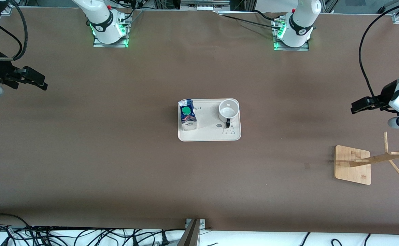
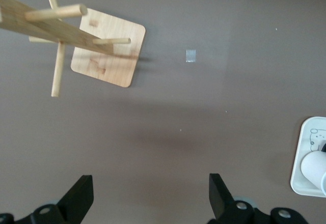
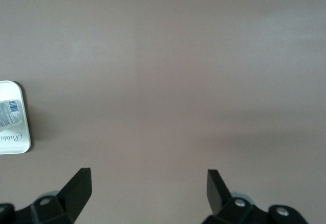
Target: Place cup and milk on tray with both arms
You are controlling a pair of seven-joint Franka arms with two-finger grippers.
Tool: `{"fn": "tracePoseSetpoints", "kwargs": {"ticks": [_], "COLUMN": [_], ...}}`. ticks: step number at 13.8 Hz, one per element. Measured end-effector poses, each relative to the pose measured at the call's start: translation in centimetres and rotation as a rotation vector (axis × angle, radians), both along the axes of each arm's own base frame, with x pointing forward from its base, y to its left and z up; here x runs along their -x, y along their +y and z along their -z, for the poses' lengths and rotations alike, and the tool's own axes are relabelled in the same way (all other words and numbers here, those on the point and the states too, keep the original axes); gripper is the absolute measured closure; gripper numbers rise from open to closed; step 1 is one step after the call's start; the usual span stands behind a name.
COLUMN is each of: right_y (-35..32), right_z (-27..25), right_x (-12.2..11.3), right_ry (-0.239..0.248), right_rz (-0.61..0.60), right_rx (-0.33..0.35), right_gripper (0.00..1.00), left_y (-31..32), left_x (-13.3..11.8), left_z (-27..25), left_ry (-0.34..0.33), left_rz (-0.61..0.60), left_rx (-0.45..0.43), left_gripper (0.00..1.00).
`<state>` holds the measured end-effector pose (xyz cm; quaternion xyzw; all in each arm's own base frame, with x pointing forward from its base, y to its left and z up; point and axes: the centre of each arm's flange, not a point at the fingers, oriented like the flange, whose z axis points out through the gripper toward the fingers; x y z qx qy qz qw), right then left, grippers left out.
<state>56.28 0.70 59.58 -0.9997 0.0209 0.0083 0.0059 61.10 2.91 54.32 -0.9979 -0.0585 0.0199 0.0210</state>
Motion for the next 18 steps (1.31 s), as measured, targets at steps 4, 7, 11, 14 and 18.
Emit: {"fn": "tracePoseSetpoints", "kwargs": {"ticks": [4,7,11,14,18], "right_y": [0.0,0.0,0.0,0.0,0.0], "right_z": [0.0,0.0,0.0,0.0,0.0], "right_x": [0.0,0.0,0.0,0.0,0.0], "right_ry": [0.000,0.000,0.000,0.000,0.000], "right_rz": [0.000,0.000,0.000,0.000,0.000], "right_rx": [0.000,0.000,0.000,0.000,0.000], "right_gripper": [0.00,0.00,0.00,0.00,0.00], "left_y": [-0.5,-1.5,-2.6,-2.3,-2.9], "left_x": [0.0,0.9,1.3,1.4,1.9], "left_z": [-0.5,-0.7,-1.1,-1.5,-2.3], "left_ry": [-0.018,0.004,0.002,-0.009,-0.011], "left_rz": [0.092,0.087,0.098,0.090,0.100], "left_rx": [0.007,0.077,0.081,0.079,0.077], "left_gripper": [0.00,0.00,0.00,0.00,0.00]}}
